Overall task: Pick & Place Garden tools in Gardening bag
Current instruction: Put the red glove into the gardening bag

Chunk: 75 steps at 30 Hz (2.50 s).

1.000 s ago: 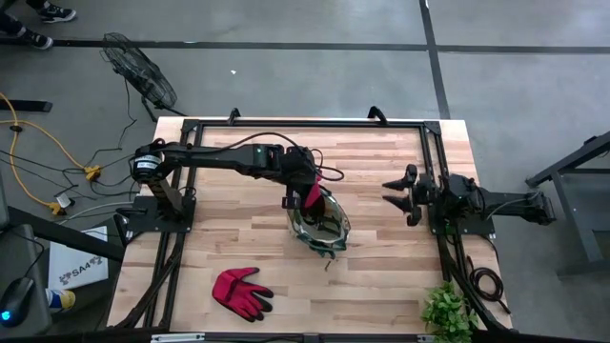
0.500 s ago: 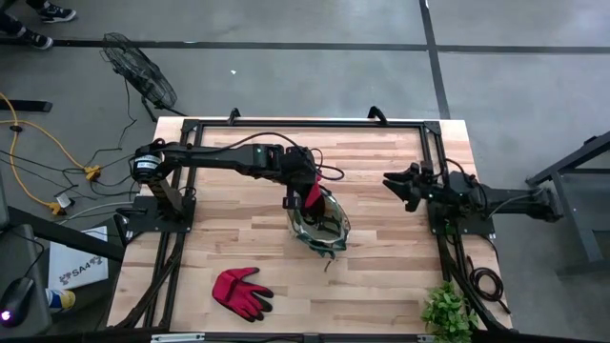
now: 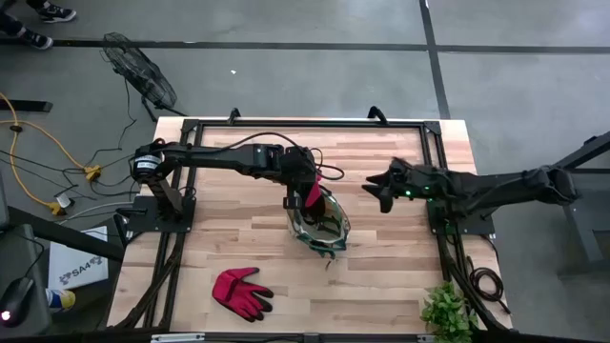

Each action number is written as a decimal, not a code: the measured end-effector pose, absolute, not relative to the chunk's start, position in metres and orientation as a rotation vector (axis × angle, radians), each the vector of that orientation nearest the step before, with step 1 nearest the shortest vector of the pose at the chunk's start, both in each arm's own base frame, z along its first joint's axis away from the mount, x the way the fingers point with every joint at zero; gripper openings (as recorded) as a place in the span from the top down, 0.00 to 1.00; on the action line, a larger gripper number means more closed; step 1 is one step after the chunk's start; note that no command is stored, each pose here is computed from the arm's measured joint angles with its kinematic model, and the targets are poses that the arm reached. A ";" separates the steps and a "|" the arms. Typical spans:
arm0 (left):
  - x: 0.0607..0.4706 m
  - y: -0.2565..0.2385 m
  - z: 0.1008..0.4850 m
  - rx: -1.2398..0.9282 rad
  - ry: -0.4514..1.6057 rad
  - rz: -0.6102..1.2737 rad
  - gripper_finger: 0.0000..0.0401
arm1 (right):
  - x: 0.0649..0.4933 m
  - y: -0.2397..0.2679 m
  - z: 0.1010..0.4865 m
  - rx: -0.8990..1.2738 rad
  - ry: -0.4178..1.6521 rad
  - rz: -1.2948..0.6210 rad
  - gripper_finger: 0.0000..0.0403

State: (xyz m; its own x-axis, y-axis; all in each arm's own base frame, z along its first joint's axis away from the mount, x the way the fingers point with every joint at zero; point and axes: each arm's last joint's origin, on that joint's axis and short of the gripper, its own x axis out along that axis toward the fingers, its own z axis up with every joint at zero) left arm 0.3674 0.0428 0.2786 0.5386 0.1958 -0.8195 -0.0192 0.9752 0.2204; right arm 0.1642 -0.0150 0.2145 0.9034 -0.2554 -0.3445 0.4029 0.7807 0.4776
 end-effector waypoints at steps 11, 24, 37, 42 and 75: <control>0.367 0.043 0.279 0.177 0.994 0.138 1.00 | 0.218 -0.019 0.243 0.501 0.509 -0.353 0.53; 0.367 0.043 0.279 0.128 0.989 0.166 1.00 | 0.248 -0.013 0.233 0.394 0.505 -0.146 0.53; 0.368 0.043 0.279 0.107 0.978 0.189 1.00 | 0.271 0.001 0.240 0.226 0.482 -0.226 0.53; 0.368 0.043 0.279 0.107 0.980 0.190 1.00 | 0.275 -0.002 0.240 0.107 0.522 -0.261 0.53; 0.368 0.043 0.279 0.110 0.982 0.189 1.00 | 0.289 -0.003 0.218 -0.415 0.648 -0.129 0.53</control>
State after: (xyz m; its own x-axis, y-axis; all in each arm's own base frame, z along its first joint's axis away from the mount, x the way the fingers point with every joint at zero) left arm 0.3677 0.0433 0.2789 0.5403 0.2083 -0.8152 -0.1095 0.9780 0.1774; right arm 0.2886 -0.0030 0.2180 0.7928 -0.2443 -0.5584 -0.0111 0.9102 -0.4140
